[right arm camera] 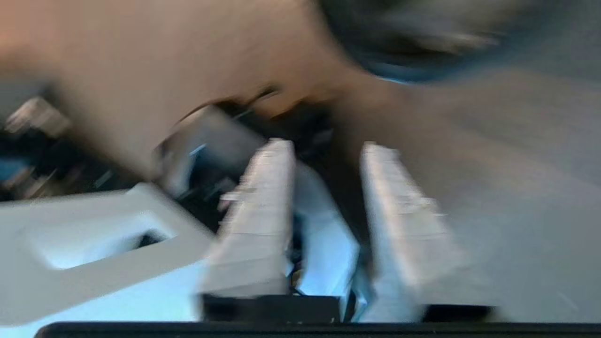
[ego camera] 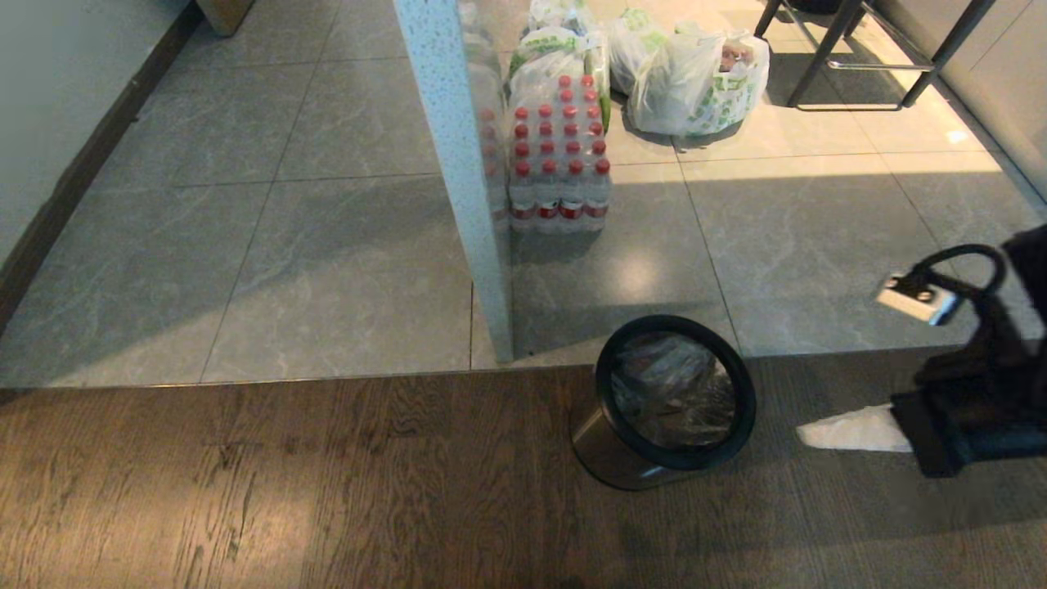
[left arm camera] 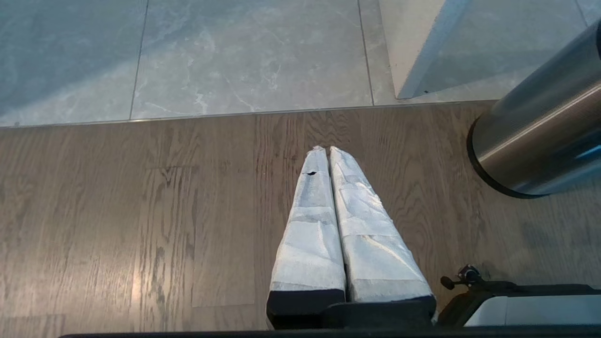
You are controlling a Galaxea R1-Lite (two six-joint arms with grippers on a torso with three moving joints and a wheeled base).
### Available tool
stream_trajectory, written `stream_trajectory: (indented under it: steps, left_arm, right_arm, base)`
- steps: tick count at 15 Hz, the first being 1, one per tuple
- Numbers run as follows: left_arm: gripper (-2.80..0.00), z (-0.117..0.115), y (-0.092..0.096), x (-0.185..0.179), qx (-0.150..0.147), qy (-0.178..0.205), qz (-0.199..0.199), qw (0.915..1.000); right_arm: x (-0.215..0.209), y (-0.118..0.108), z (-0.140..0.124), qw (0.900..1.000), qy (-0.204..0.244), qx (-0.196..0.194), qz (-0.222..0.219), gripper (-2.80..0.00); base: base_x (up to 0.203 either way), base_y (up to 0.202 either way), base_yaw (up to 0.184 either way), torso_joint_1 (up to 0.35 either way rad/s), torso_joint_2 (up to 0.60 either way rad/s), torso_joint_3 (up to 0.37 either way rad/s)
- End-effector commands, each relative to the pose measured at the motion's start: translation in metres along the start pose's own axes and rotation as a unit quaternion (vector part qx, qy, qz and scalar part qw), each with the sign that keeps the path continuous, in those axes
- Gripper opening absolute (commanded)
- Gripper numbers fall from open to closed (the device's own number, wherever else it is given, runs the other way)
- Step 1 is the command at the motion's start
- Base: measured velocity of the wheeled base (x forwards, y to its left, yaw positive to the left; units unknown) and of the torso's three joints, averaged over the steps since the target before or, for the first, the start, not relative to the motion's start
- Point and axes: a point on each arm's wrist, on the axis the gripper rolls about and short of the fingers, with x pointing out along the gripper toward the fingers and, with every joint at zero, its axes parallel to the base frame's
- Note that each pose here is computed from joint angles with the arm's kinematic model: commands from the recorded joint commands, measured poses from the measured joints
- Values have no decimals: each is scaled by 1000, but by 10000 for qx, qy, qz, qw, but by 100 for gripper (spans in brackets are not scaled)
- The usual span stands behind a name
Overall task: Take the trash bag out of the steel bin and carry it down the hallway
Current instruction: Place the outer trash can on the ground
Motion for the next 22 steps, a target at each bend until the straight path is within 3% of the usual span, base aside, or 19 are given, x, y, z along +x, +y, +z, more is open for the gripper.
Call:
stream_trajectory:
  steps: [1, 3, 6, 12, 17, 22]
  left_arm:
    - [-280, 0, 0, 0, -2, 11, 3, 10000]
    - [-280, 0, 0, 0, -2, 11, 3, 10000]
    - [-280, 0, 0, 0, -2, 11, 3, 10000]
    - [-280, 0, 0, 0, -2, 11, 3, 10000]
    - [-280, 0, 0, 0, -2, 11, 3, 10000]
    - [-280, 0, 0, 0, -2, 11, 3, 10000]
  right_arm:
    - [57, -12, 7, 9964, 686, 20, 489, 0]
    - [92, -9, 20, 9932, 389, -735, 811, 0]
    - [125, -4, 23, 9837, 378, -1396, 1067, 0]
    - [170, -14, 27, 9768, 559, -1785, 1041, 0]
    - [203, -23, 40, 9664, -66, -2533, 435, 0]
    - [218, -26, 33, 9678, 179, -2482, 377, 0]
  base:
    - [0, 0, 0, 0, 0, 0]
    - [0, 0, 0, 0, 0, 0]
    - [0, 0, 0, 0, 0, 0]
    - [0, 0, 0, 0, 0, 0]
    - [0, 0, 0, 0, 0, 0]
    - [0, 0, 0, 0, 0, 0]
